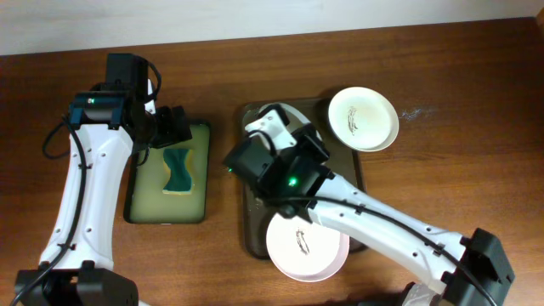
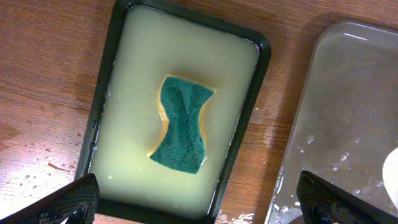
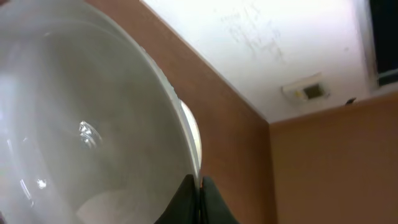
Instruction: Clean dirty plates on tray and stack at the side
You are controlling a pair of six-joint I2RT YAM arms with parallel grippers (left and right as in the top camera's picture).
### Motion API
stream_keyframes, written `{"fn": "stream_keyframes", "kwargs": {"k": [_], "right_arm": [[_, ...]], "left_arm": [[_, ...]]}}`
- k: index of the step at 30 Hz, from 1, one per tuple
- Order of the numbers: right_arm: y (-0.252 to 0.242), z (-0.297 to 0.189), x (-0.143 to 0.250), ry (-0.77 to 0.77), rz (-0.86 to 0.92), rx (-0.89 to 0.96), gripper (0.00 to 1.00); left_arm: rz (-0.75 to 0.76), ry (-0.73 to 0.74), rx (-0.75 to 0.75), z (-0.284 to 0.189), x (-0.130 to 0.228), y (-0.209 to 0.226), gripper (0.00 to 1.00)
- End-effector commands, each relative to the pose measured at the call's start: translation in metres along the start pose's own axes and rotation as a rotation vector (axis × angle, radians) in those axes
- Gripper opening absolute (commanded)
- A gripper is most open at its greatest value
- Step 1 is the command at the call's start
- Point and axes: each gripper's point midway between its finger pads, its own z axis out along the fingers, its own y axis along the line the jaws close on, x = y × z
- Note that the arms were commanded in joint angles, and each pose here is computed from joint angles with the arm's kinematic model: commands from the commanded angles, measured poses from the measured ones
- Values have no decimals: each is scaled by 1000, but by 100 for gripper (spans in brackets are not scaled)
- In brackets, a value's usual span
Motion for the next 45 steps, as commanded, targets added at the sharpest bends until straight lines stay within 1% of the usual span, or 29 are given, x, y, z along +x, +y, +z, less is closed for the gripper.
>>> {"fn": "stream_keyframes", "kwargs": {"k": [1, 3, 4, 5, 6, 7, 8, 9, 11, 12, 13, 15, 18, 19, 20, 21, 23, 24, 26, 28, 29, 31, 34, 37, 39, 41, 43, 44, 45], "right_arm": [[-5, 24, 23, 151, 267, -155, 4], [9, 57, 67, 420, 431, -557, 4], [5, 63, 76, 476, 537, -768, 4], [-5, 66, 77, 479, 646, -921, 4], [-34, 75, 79, 448, 846, -1085, 4], [-91, 104, 108, 416, 1102, -1079, 4], [-142, 137, 175, 505, 1308, -846, 4], [-167, 152, 228, 608, 1431, -651, 4], [-201, 162, 337, 836, 1581, -264, 4], [-203, 162, 365, 900, 1590, -194, 4], [-193, 163, 379, 962, 1598, -202, 4], [-161, 167, 385, 1052, 1568, -252, 4], [-107, 169, 377, 1101, 1477, -337, 4], [-101, 171, 369, 1094, 1446, -352, 11], [-107, 174, 358, 1063, 1453, -351, 41], [-128, 177, 333, 957, 1431, -358, 56], [-149, 173, 262, 695, 1288, -483, 56], [-144, 169, 226, 583, 1199, -555, 56], [-103, 173, 167, 462, 976, -665, 56], [-70, 202, 142, 400, 808, -641, 53], [-62, 216, 137, 359, 741, -632, 51], [-45, 240, 141, 343, 697, -641, 51], [-33, 283, 171, 394, 734, -643, 51], [-26, 306, 192, 422, 790, -679, 51], [-22, 309, 200, 443, 804, -687, 40], [-17, 303, 196, 441, 818, -736, 20], [-12, 299, 200, 470, 823, -749, 20], [-9, 298, 203, 488, 827, -756, 6], [-10, 294, 195, 479, 860, -782, 4]], "left_arm": [[4, -30, 17, -11, -4, -2, 99], [4, -29, 17, -11, -4, -2, 99], [4, -29, 17, -11, -4, -2, 99], [4, -29, 17, -11, -4, -2, 99], [4, -29, 17, -11, -4, -2, 99], [4, -29, 17, -11, -4, -2, 99], [4, -29, 17, -11, -4, -2, 99], [4, -29, 17, -11, -4, -2, 99], [4, -29, 17, -11, -4, -2, 99], [4, -29, 17, -11, -4, -2, 99], [4, -29, 17, -11, -4, -2, 99], [4, -29, 17, -11, -4, -2, 99], [4, -29, 17, -11, -4, -2, 99], [4, -29, 17, -11, -4, -2, 99], [4, -29, 17, -11, -4, -2, 99], [4, -29, 17, -11, -4, -2, 99], [4, -29, 17, -11, -4, -2, 100], [4, -29, 17, -11, -4, -2, 99], [4, -29, 17, -11, -4, -2, 99], [4, -29, 17, -11, -4, -2, 99], [4, -29, 17, -11, -4, -2, 99], [4, -29, 17, -11, -4, -3, 99], [5, -29, 18, -11, -4, -3, 99], [5, -29, 17, -11, -4, -3, 99], [5, -29, 18, -11, -4, -3, 99], [5, -29, 18, -11, -4, -3, 99], [5, -29, 18, -11, -4, -3, 99], [5, -29, 17, -11, -4, -3, 99], [5, -29, 17, -11, -4, -3, 100]]}}
